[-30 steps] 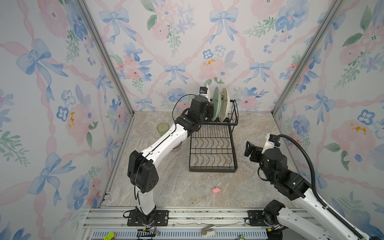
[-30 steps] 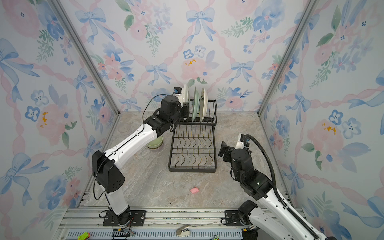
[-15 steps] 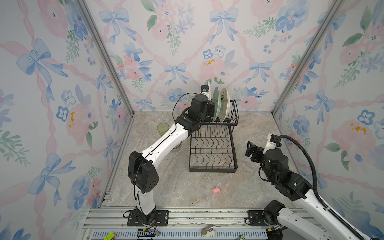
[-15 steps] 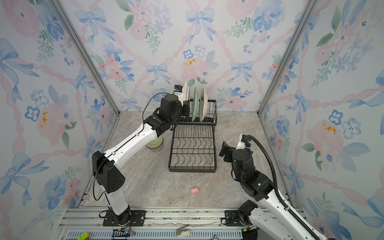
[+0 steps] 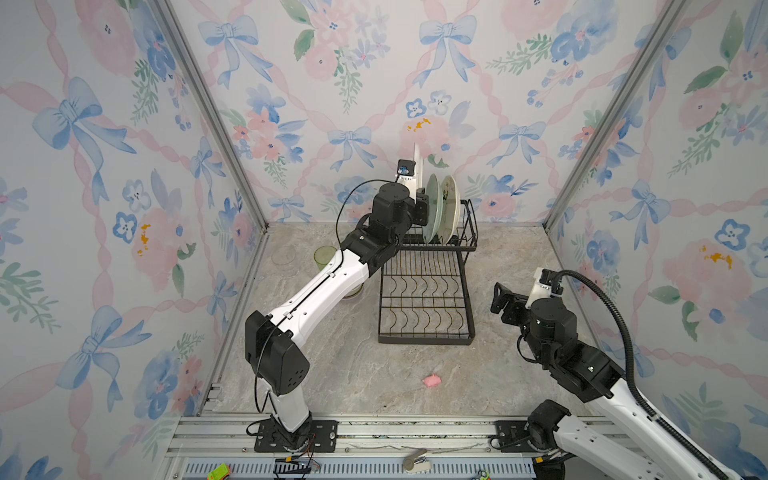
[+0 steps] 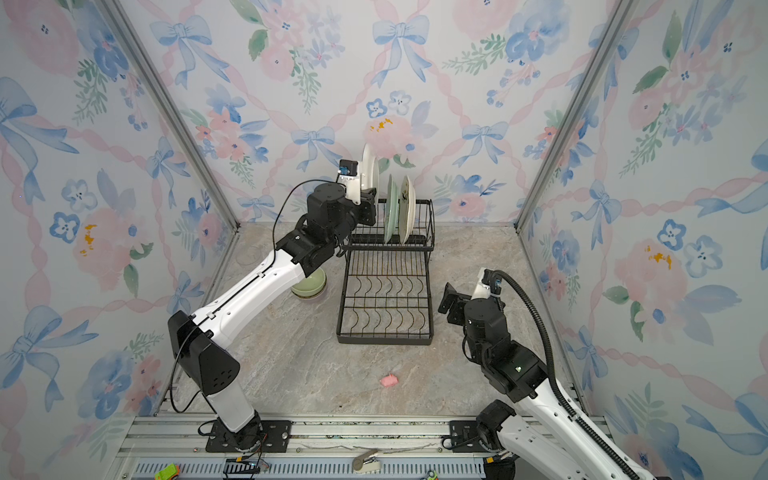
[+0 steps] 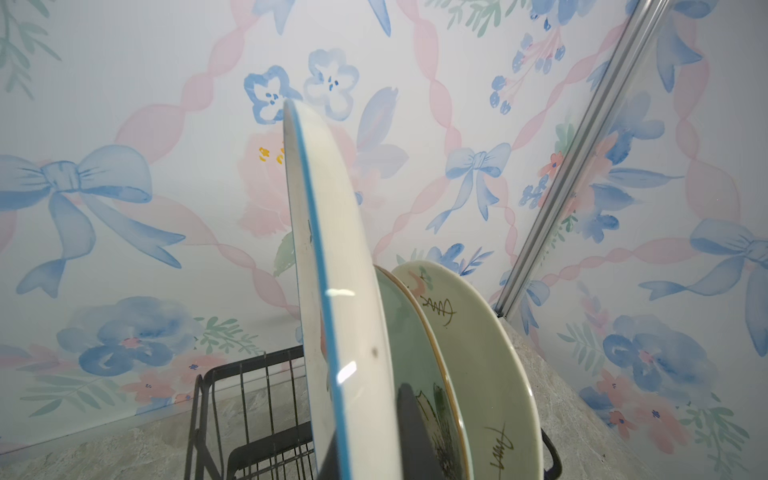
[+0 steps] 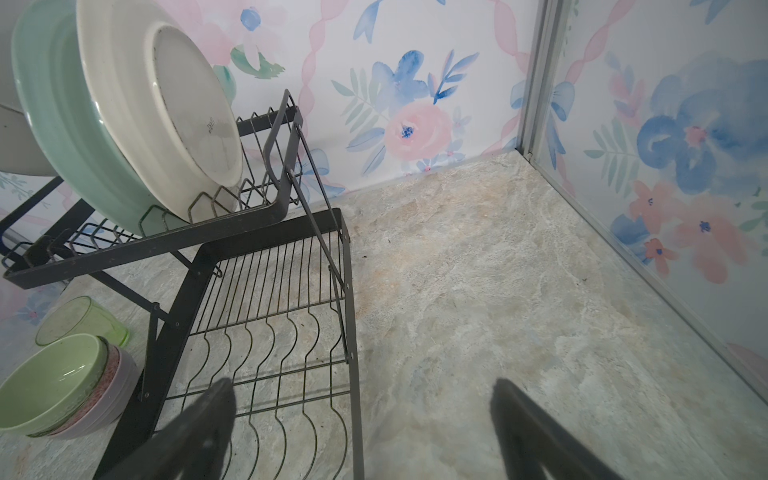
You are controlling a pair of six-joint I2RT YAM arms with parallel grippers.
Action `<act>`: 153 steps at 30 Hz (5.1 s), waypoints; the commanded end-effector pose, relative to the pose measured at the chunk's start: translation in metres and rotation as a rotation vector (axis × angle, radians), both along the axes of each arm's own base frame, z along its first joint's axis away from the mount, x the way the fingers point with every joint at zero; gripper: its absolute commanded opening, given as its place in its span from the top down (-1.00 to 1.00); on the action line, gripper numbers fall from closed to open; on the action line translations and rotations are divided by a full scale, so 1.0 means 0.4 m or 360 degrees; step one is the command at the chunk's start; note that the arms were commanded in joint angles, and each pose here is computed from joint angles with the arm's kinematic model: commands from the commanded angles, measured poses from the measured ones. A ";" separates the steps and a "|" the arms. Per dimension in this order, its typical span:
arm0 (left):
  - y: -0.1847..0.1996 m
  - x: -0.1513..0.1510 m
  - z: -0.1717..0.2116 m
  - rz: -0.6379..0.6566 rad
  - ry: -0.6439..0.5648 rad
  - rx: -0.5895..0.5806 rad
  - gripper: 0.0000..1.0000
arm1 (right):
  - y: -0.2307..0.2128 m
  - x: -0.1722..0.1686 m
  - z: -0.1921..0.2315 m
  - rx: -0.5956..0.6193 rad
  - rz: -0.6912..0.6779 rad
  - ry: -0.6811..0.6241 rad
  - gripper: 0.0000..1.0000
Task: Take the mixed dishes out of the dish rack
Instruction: 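Pull the plate up out of the rack toward the robot with the left gripper, then bring the plate toward the right gripper while the right gripper reaches for it, then close the right gripper on the plate rim and open the left gripper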
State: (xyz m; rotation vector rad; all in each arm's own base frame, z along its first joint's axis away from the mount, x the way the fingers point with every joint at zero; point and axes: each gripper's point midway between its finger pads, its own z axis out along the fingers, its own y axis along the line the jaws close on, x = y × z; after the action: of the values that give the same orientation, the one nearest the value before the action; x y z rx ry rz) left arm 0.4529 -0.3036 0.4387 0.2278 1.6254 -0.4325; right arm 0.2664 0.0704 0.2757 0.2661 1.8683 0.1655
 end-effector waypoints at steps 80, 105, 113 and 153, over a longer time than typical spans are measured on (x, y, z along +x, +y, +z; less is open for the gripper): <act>0.037 -0.575 -0.368 -0.0540 0.0068 0.0351 1.00 | 0.298 0.041 0.020 0.0797 0.0287 0.0567 -0.94; -0.117 -0.563 -0.383 -0.0690 -0.0177 0.0582 1.00 | 0.359 0.062 -0.097 0.0968 0.0301 0.0828 -0.89; -0.134 -0.561 -0.389 -0.0707 -0.0224 0.0595 1.00 | 0.382 0.070 -0.102 0.1038 0.0344 0.0842 -0.43; -0.090 -0.556 -0.458 -0.0595 -0.0342 0.0686 -0.14 | 0.399 0.095 -0.128 0.1242 0.0417 0.0928 1.00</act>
State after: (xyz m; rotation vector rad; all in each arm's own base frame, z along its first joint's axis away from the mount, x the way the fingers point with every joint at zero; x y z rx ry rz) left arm 0.2294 -0.3418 0.2348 0.9604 1.4974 -0.2816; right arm 0.2965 0.2267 0.2077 0.6863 2.4012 1.0381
